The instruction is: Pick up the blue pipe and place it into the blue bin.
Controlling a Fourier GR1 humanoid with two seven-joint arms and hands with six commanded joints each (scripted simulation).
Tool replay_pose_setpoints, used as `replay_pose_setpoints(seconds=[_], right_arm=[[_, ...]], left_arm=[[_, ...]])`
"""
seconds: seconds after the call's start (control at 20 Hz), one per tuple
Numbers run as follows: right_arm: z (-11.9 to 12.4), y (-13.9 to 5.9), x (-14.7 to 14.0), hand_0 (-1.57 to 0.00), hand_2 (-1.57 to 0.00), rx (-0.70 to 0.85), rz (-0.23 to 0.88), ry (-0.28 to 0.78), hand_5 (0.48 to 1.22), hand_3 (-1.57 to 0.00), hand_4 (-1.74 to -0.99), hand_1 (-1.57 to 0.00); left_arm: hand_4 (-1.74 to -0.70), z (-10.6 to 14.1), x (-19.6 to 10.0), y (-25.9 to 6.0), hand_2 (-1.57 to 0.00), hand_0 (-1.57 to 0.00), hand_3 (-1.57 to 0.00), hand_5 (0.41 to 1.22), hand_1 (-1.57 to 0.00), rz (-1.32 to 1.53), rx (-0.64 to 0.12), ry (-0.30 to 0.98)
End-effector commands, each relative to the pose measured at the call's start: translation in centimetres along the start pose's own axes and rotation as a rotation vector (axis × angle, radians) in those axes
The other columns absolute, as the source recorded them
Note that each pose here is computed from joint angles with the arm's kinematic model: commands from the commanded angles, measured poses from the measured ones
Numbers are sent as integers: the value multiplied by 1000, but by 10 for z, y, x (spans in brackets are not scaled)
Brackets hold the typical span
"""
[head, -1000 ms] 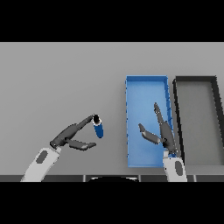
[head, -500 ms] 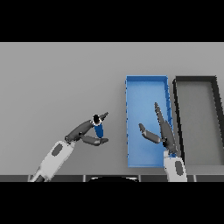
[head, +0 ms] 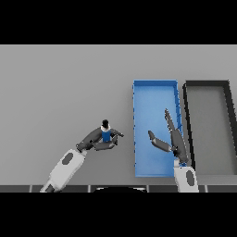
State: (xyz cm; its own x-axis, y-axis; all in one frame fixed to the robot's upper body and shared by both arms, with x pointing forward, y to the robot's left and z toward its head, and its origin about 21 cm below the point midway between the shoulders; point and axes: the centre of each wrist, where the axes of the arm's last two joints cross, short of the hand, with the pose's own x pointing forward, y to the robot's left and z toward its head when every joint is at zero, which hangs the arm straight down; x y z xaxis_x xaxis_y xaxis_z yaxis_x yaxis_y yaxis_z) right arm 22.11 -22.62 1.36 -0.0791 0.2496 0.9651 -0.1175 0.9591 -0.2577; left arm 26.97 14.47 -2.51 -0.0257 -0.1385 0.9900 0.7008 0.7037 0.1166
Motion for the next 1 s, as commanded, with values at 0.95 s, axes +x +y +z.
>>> replay_pose_setpoints(seconds=[0.95], right_arm=[[2,-10,0,1,1,-20,41,-46,606,1,-1133,1]], left_arm=[[-1738,-14,77,-25,-1565,-1563,-1495,1218,-1564,-53,-39,-239]])
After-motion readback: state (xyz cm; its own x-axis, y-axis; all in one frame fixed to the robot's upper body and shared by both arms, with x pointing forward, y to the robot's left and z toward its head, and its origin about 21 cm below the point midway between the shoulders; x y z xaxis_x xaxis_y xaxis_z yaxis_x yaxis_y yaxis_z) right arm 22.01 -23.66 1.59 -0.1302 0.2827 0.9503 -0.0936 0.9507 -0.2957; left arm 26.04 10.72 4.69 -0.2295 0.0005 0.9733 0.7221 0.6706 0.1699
